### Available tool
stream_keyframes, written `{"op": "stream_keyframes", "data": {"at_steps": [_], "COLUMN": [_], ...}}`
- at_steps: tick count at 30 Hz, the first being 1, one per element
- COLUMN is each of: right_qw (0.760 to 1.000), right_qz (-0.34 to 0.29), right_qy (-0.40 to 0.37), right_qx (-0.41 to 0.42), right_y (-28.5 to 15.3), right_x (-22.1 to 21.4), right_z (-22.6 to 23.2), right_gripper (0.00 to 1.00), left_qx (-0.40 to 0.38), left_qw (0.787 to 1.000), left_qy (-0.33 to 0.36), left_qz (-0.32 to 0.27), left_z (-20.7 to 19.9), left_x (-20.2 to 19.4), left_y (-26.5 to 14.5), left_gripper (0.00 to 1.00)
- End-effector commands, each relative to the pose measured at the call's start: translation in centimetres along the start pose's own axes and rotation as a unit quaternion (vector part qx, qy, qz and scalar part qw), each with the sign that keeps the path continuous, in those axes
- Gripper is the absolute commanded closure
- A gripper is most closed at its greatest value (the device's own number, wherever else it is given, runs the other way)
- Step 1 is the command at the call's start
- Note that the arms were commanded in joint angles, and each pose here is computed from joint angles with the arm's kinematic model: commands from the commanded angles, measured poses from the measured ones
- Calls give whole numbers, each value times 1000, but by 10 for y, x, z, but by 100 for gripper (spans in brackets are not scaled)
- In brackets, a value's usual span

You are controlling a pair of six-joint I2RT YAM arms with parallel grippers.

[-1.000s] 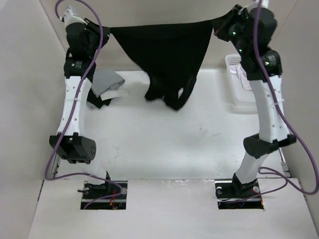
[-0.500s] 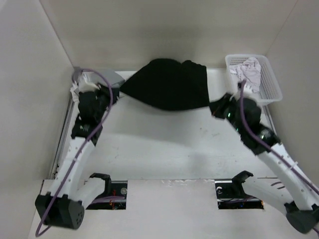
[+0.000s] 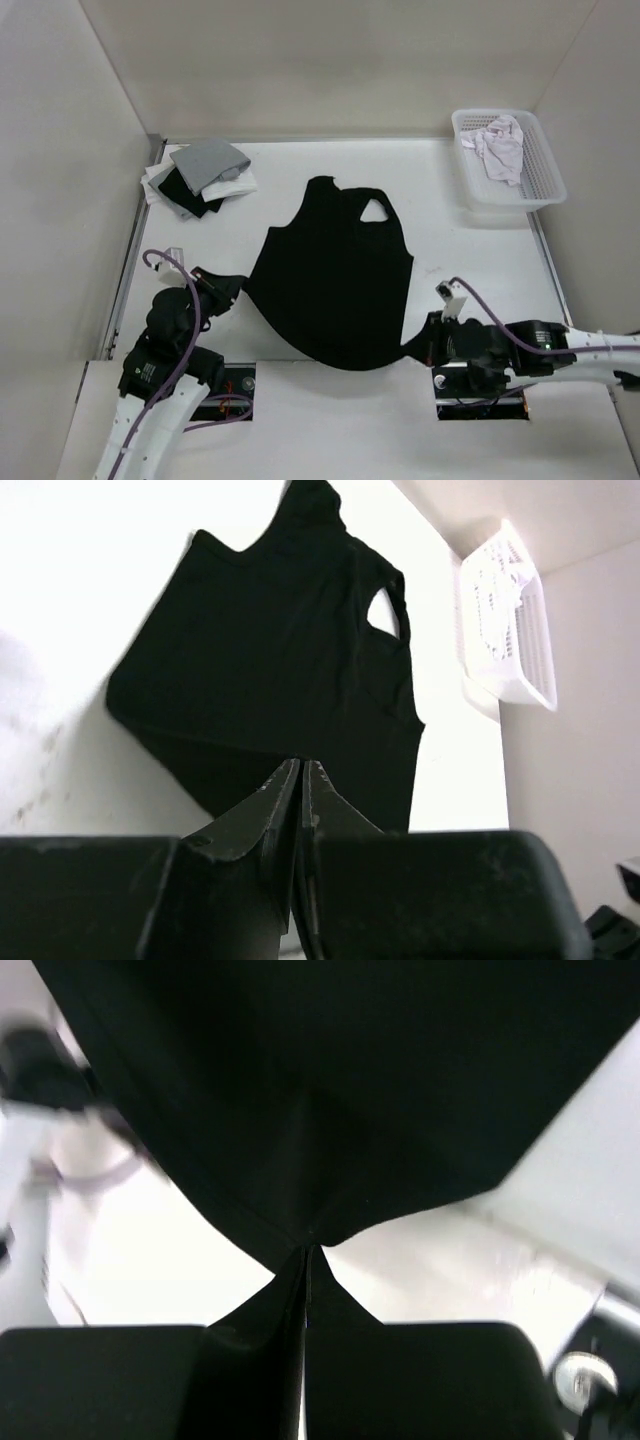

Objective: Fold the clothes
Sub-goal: Flatten the tank top out, then fold the tank top

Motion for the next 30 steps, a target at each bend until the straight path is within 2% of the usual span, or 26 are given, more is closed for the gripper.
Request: {"op": "stream_keyframes", "data": {"at_steps": [1,4,6,10,16,20,24,25,27,29,30], "right_qw": [998,998,996,985,962,951,939,936,936,939,939], "right_qz": [25,9,-45,-149,-260,-283,-301,-307,-296,-279,-275], "right_qy": [35,15,7,-12,31,65,109,117,131,133,132], "right_qx": [-44,-63,-80,-90,-76,-103,-124,-127,-135,-149,-158], "right_y": [-5,5,17,48,71,85,100,105,121,131,132], "right_x": [-20,-21,7,97,257,329,384,395,405,403,398], "right_z": [-7,-2,-1,4,-14,-47,-84,-92,-107,-115,-120], "right_gripper": [100,100,100,100,100,100,100,96,76,63,60], "left_qx": [50,66,67,54,27,29,59,62,68,82,87], "left_qw": [998,997,997,997,997,997,997,996,997,996,996], "left_qy": [-28,-29,-29,-22,-15,2,9,9,13,9,7], "left_qz": [29,16,-4,-42,-70,-73,-58,-58,-43,-32,-32], "left_z": [19,22,18,-7,-67,-90,-77,-74,-64,-48,-42], "left_x": [-14,-9,2,36,88,116,125,128,125,121,119], "left_y": [-15,-4,18,90,217,294,359,371,387,384,377], "left_gripper": [96,96,96,96,96,96,93,88,69,62,61]}}
Point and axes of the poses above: each gripper's point midway between its finger pads, its own y axis out along the fingers, its own z axis along the line the jaws close on, x = y × z, the point moved 1 cm from there along -y, back along the fingers, and after that the axes turned 6 degrees about y, right-handed, at the moved point
